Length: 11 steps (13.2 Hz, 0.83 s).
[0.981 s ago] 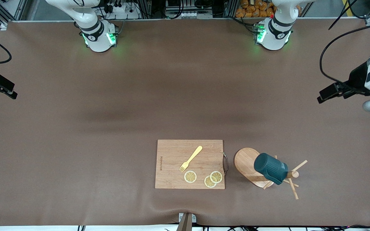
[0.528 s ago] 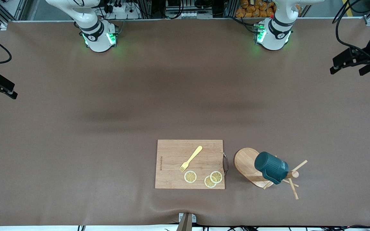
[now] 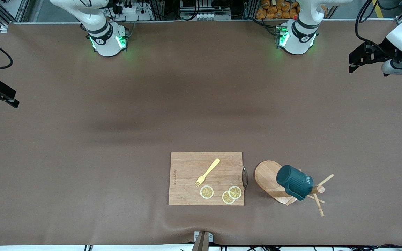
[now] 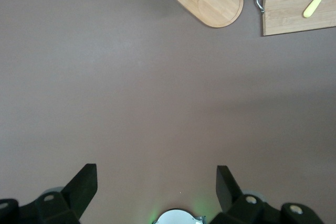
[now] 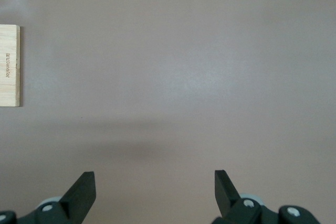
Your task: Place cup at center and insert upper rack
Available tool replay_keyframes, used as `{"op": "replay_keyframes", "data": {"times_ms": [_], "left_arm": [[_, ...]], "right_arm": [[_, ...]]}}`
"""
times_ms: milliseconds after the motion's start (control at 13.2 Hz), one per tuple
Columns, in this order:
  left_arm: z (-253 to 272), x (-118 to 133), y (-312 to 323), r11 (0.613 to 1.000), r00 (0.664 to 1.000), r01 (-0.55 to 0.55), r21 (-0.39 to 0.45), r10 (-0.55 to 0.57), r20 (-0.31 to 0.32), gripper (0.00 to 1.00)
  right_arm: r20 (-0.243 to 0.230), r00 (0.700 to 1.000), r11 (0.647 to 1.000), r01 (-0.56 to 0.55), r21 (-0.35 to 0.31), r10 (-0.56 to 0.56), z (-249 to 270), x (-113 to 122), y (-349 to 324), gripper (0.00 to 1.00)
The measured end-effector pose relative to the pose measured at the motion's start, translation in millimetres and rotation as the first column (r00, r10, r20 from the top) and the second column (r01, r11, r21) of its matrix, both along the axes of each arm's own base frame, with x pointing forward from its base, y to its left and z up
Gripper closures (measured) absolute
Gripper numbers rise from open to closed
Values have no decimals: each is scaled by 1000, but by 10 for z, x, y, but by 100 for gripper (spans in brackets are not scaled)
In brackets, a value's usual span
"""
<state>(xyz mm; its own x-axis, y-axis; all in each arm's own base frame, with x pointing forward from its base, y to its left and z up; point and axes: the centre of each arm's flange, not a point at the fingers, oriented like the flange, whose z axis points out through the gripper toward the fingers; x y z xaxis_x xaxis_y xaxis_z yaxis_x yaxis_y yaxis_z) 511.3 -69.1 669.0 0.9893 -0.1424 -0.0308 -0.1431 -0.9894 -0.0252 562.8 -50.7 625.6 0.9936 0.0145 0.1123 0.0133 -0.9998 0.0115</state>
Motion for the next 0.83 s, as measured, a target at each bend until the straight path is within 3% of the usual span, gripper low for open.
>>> {"op": "replay_keyframes", "data": {"times_ms": [830], "left_arm": [[-4,11,83,996,996,-86,-35,85,-19,0]], "right_arm": [[-1,1000,1000,0,0,0,-1,-1,0,0]]}}
